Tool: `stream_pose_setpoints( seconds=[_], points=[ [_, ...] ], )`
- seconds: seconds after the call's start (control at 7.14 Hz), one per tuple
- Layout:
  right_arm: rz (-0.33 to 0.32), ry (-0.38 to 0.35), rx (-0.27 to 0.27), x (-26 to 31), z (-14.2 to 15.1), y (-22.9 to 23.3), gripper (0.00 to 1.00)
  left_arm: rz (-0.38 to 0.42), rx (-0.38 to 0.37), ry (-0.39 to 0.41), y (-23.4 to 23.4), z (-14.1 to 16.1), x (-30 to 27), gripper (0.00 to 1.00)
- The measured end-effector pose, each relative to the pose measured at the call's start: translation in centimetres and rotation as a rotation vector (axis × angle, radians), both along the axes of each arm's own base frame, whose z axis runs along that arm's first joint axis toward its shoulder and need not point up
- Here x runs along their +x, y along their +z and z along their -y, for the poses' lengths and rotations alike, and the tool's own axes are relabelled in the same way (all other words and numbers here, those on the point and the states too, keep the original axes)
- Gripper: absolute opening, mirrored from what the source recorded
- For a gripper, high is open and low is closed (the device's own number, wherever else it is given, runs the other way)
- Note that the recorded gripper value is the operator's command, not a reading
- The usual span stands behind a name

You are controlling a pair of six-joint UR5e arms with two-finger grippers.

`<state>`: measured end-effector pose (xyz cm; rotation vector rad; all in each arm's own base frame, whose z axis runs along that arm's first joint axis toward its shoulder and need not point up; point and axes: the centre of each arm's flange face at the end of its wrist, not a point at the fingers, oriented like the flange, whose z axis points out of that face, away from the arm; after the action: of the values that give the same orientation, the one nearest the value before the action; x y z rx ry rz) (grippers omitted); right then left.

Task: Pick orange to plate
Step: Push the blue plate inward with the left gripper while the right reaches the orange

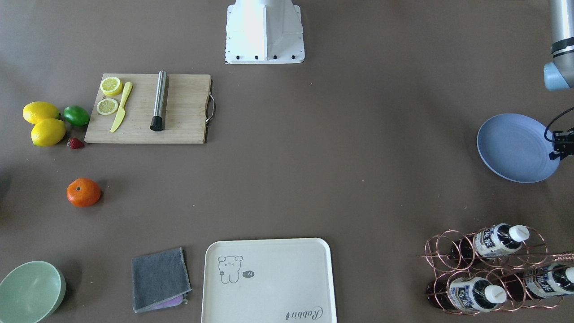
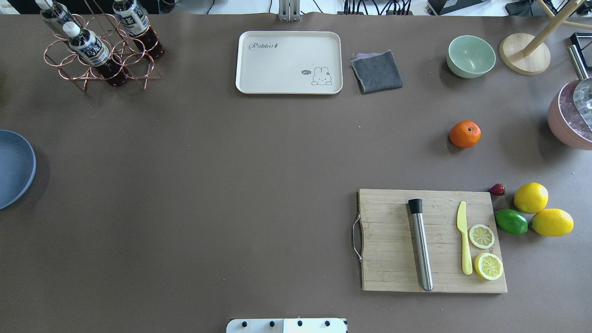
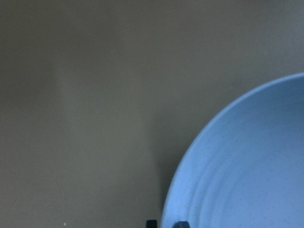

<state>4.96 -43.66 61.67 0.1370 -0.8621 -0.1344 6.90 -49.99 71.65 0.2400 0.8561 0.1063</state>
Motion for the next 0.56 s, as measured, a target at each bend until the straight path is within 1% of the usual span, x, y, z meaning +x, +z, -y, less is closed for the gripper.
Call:
stream_pose_setpoints(
  seconds=[0.14, 0.28, 0.56],
  points=[
    [0.012, 0.010, -0.009, -2.0, 0.7, -1.1, 1.00, -0.080, -0.057, -0.058, -5.4, 0.6, 1.8, 0.00],
    [0.029, 0.019, -0.023, -5.5, 1.6, -2.5, 1.00, -0.148, -0.113, -0.083, -10.9, 0.3, 5.3, 0.00],
    [0.068, 0.031, -0.057, -14.0, 4.5, -7.0, 1.00, -0.236, -0.199, -0.104, -20.9, -1.5, 15.4, 0.00]
  ],
)
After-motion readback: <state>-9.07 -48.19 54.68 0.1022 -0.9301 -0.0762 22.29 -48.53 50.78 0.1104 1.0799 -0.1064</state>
